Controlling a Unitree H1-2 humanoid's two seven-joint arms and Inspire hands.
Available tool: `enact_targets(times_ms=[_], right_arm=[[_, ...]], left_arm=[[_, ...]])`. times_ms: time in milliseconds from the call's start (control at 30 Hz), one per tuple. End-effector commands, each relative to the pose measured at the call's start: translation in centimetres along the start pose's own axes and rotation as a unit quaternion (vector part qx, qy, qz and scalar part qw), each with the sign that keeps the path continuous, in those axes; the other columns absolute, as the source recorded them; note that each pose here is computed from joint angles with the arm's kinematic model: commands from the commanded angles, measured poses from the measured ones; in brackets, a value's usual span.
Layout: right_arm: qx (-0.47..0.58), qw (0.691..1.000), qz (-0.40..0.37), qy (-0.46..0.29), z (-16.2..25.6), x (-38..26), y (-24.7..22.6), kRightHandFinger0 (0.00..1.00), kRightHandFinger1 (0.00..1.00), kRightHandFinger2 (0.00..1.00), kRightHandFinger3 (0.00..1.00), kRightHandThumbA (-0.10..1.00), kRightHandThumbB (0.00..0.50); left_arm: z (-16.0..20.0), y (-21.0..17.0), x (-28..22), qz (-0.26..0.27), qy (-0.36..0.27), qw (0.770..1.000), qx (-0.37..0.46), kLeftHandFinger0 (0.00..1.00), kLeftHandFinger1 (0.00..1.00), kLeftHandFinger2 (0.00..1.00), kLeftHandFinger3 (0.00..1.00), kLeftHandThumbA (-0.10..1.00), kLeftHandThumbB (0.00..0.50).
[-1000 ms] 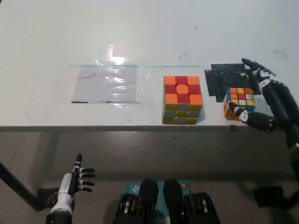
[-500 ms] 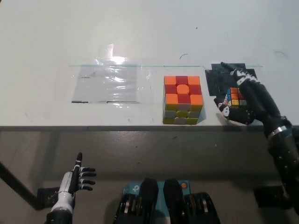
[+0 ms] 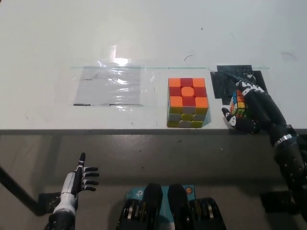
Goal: The robot uses its right hand to pick up the small cube kept on the middle on the desk and place it on the bigger cube kept next to it
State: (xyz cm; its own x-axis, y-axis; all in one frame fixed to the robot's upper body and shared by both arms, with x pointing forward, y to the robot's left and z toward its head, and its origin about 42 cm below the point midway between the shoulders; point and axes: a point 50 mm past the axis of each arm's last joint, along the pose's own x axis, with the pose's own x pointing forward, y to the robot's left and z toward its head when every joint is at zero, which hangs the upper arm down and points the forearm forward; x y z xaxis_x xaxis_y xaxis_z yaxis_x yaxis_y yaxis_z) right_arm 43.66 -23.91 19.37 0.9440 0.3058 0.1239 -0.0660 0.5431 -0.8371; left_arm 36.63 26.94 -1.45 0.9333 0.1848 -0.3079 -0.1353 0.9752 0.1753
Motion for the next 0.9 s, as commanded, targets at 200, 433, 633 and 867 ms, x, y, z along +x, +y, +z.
enact_targets(times_ms=[200, 433, 633, 867], right_arm=[[-0.040, 0.999, -0.001, -0.013, -0.8, 0.3, -1.8, 1.00, 1.00, 1.00, 1.00, 0.44, 0.376], [-0.069, 0.997, 0.044, 0.003, -1.3, 0.5, -1.2, 0.97, 1.00, 1.00, 1.00, 0.45, 0.403], [-0.109, 0.991, 0.076, 0.013, -2.0, 0.8, -0.8, 0.91, 1.00, 1.00, 1.00, 0.49, 0.389], [-0.157, 0.983, 0.094, 0.027, -2.7, 1.2, -0.9, 0.84, 1.00, 1.00, 1.00, 0.53, 0.359]], left_arm=[[2.9, 0.6, 1.5, 0.011, -0.042, 0.999, -0.004, 0.45, 0.46, 0.55, 0.53, 1.00, 0.101], [3.2, 0.4, 1.7, 0.011, -0.048, 0.999, -0.002, 0.41, 0.42, 0.52, 0.51, 1.00, 0.110], [3.6, 0.7, 1.9, 0.009, -0.051, 0.999, -0.004, 0.43, 0.46, 0.60, 0.57, 1.00, 0.117], [4.1, 0.6, 2.2, 0.012, -0.056, 0.998, -0.002, 0.39, 0.42, 0.55, 0.54, 1.00, 0.118]])
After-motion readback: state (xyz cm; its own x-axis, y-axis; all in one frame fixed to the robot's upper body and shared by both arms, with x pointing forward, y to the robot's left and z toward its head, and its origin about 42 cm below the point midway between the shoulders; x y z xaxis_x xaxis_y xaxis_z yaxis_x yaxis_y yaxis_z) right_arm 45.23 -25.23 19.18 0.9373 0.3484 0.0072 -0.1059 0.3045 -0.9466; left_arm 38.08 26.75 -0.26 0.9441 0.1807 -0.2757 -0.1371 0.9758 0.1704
